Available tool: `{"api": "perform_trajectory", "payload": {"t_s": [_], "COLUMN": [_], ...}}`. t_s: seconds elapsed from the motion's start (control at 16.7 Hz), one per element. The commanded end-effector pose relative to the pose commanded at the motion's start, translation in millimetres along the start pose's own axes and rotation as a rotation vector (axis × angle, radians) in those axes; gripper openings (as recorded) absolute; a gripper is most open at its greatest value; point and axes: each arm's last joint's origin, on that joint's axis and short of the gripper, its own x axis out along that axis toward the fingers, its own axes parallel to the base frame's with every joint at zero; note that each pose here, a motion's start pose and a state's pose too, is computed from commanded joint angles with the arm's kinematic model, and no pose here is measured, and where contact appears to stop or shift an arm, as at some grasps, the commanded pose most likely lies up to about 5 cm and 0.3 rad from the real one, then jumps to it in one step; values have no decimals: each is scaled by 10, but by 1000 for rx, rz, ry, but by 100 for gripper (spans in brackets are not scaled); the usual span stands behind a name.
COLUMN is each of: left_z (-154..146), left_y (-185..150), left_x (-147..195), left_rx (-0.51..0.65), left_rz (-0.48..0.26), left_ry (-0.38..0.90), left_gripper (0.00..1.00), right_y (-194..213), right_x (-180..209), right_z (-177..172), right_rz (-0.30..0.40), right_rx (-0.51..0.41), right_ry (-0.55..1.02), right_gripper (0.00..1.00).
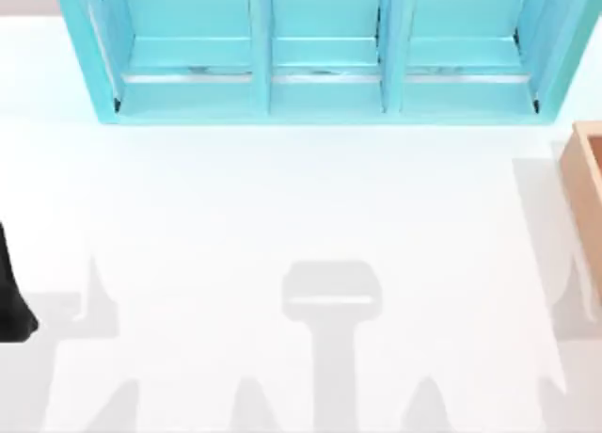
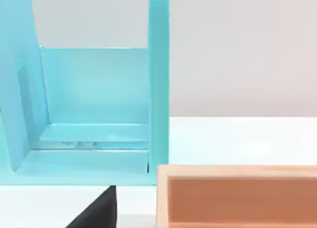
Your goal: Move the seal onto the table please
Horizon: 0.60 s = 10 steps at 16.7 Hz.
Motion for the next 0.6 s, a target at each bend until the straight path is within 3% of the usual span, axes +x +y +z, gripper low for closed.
{"api": "perform_trajectory", "payload": {"t_s": [0.3, 0.6], "left_z": [0, 0], "left_y": [0, 0], "left_x": [0, 0], "left_rx": [0, 0], "left_rz": [0, 0], "left_ry": [0, 0], "left_gripper": [100, 100], "right_y": [-19, -108], "right_x": [5, 144], "right_z": [102, 486], "right_rz": [-18, -75], "right_rx": [-18, -73], "right_ry": [64, 375], "right_gripper": [100, 100]}}
